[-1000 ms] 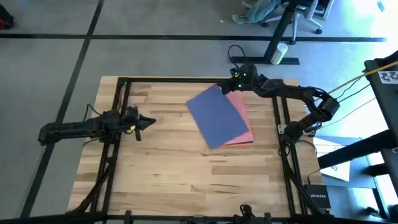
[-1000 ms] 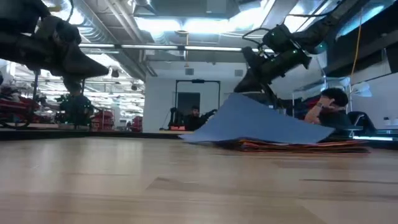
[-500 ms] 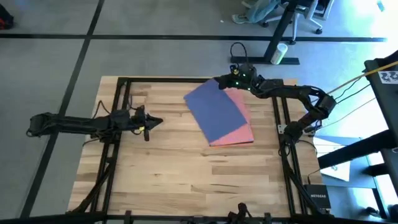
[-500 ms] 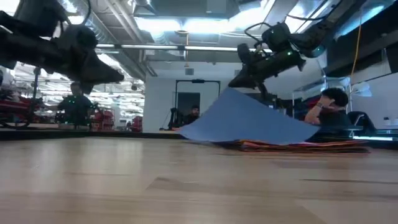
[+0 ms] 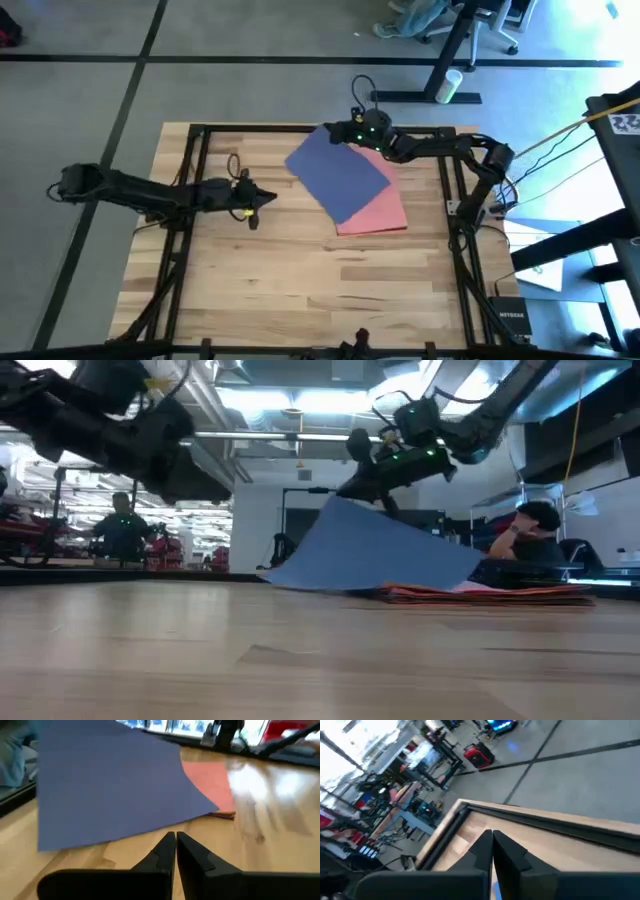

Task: Organize paper
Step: Move the violet paper to the top left of the table

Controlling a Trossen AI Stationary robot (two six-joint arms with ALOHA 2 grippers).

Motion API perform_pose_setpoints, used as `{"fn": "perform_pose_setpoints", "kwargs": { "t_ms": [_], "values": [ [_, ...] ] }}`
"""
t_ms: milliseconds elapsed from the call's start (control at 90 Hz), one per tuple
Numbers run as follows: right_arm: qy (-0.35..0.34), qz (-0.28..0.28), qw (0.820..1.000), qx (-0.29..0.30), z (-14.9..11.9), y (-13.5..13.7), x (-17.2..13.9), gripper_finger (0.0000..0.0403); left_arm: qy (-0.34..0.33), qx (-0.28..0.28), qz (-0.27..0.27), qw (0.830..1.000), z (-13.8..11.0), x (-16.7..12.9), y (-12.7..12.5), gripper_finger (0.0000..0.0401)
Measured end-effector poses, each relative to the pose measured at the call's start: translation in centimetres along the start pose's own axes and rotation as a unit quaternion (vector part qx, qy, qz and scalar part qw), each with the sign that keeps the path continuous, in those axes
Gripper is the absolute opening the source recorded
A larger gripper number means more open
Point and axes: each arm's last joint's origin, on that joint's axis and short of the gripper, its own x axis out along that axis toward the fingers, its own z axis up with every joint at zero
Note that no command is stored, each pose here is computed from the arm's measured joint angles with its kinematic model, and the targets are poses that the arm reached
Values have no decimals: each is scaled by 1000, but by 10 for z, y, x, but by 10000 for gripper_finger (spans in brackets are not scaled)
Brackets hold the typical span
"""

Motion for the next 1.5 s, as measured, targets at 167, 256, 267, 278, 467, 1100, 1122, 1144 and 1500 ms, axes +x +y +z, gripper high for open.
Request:
{"fn": "perform_pose_setpoints", "kwargs": {
  "t_ms": [167,256,267,278,467,1100,1122,1144,1500],
  "values": [
    [24,0,999,-28,10,14,16,0,28,32,22,999,4,23,-10,0],
    [21,2,999,-39,17,20,18,0,27,37,23,999,6,37,-15,0],
    [20,3,999,-39,17,21,18,0,28,37,23,999,5,39,-15,0],
    [20,3,999,-39,18,21,19,0,29,38,23,999,5,40,-16,0],
    [32,15,998,-50,20,24,19,0,41,45,59,996,1,70,-23,0],
    [75,14,993,-95,15,20,19,64,95,97,58,989,-27,126,-55,0],
    [76,17,992,-100,14,20,19,65,97,97,58,989,-29,128,-55,0],
    [78,19,991,-105,14,20,19,65,99,98,58,989,-30,129,-55,0],
    [133,30,979,-153,7,16,16,6,141,124,64,980,-45,140,-60,0]
  ]
}}
